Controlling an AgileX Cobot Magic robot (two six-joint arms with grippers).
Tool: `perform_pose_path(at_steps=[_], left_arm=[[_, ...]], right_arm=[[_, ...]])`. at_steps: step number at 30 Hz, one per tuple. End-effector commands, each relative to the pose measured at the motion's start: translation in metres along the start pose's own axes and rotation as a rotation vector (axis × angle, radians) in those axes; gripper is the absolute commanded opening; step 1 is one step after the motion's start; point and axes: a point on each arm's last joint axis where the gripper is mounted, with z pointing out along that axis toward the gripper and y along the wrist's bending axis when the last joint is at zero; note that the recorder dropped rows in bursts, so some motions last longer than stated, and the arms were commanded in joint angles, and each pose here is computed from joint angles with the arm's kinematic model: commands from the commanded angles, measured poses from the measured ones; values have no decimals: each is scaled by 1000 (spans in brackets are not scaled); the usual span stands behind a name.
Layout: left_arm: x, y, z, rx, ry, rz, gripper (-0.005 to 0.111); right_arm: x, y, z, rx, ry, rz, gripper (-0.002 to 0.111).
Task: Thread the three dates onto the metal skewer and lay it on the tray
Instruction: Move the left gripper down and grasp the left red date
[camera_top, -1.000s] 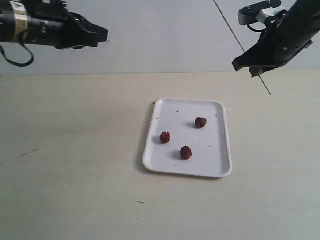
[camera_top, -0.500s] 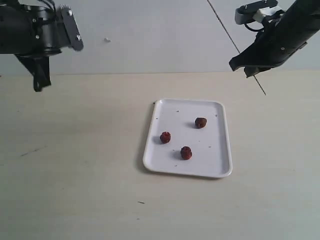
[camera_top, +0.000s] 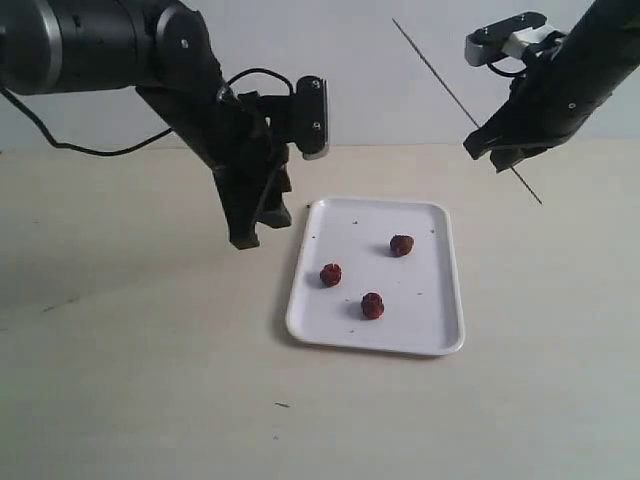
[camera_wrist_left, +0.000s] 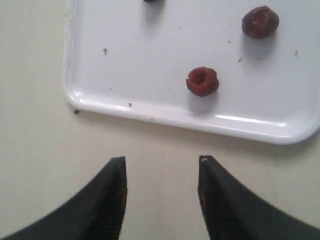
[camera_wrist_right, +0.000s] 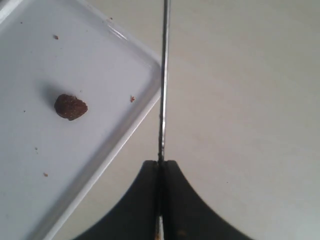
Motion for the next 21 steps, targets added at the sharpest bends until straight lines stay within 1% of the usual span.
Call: perform_pose_path(at_steps=[1, 4, 9, 15, 21], left_arm=[[-13, -5, 25, 35, -11, 22, 48], [-19, -7, 44, 65, 1, 46, 48], [-22, 0, 64, 95, 15, 51, 48], [-24, 3, 72, 151, 36, 65, 48], [-20, 1, 82, 168, 65, 83, 48]], right_arm=[[3, 1, -2, -21, 27, -36, 0], [3, 1, -2, -24, 25, -32, 0], [5, 2, -2, -36, 40, -49, 0], [11, 11, -3, -138, 102, -136, 0], [16, 10, 5, -149, 162, -157, 0]])
